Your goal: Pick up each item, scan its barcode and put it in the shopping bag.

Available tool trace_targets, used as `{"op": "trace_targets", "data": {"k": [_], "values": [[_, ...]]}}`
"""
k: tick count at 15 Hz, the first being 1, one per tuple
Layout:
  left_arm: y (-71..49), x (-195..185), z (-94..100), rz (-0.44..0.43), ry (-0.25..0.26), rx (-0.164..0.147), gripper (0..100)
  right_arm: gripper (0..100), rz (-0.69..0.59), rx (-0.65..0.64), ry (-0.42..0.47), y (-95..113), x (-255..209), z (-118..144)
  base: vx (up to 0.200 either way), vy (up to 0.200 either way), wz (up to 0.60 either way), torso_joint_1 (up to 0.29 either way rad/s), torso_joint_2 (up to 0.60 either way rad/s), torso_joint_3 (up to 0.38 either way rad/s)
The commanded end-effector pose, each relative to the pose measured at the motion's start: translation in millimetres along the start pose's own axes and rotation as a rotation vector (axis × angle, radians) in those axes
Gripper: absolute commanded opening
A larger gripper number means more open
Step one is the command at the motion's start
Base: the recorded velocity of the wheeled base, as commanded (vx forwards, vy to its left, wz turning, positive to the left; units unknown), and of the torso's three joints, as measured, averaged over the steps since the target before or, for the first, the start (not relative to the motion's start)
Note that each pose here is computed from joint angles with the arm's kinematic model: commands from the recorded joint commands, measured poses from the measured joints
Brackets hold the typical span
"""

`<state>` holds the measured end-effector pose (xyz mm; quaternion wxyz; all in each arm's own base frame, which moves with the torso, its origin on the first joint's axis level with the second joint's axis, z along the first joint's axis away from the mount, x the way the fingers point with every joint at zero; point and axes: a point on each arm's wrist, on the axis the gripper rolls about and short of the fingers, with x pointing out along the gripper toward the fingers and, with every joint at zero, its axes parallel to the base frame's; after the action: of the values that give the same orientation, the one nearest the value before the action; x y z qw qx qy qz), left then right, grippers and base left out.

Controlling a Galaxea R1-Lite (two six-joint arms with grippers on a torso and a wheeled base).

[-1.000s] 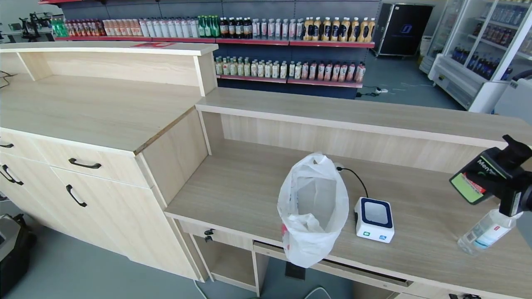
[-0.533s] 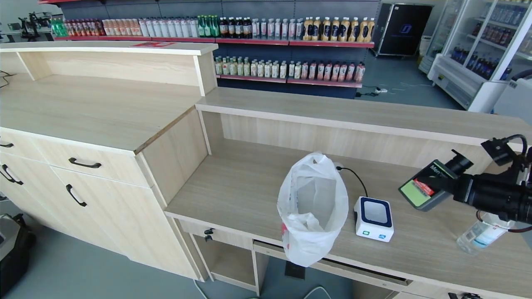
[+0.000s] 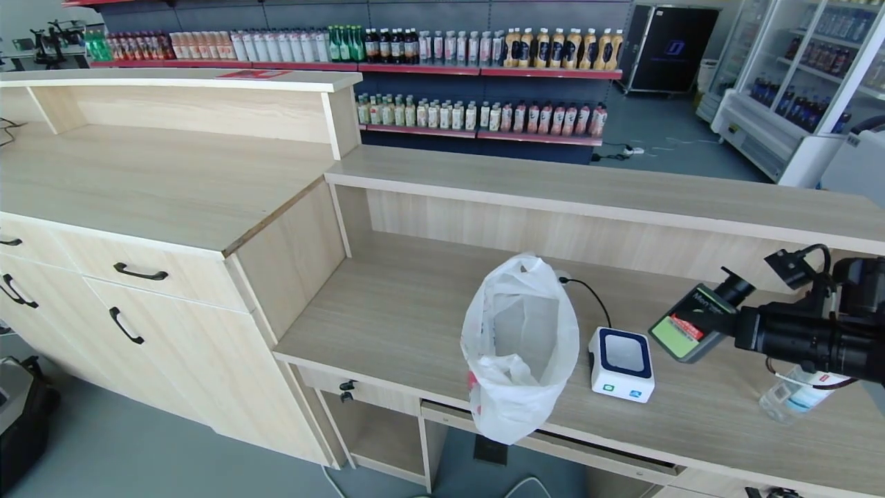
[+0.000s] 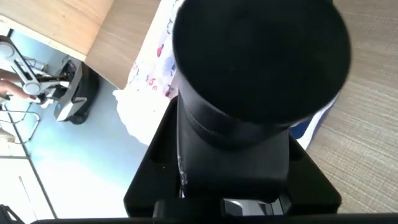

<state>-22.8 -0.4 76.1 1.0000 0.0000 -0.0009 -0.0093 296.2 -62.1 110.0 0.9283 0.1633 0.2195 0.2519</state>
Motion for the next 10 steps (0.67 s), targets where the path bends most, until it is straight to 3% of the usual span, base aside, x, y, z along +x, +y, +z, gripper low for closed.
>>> {"op": "trace_targets", "data": {"k": [1, 5, 10], "values": [[0.0, 0, 0.0, 0.0, 0.0, 0.0, 100, 0, -0.007, 0.018, 0.019, -13, 12, -3, 0.0, 0.0, 0.0, 0.0, 0.0, 0.0], [0.0, 0, 0.0, 0.0, 0.0, 0.0, 100, 0, -0.069, -0.001, 0.041, -28, 27, -9, 0.0, 0.0, 0.0, 0.0, 0.0, 0.0], [0.0, 0, 0.0, 0.0, 0.0, 0.0, 100, 0, -0.051, -0.032, 0.037, -33, 41, -16, 0.0, 0.0, 0.0, 0.0, 0.0, 0.0]]}}
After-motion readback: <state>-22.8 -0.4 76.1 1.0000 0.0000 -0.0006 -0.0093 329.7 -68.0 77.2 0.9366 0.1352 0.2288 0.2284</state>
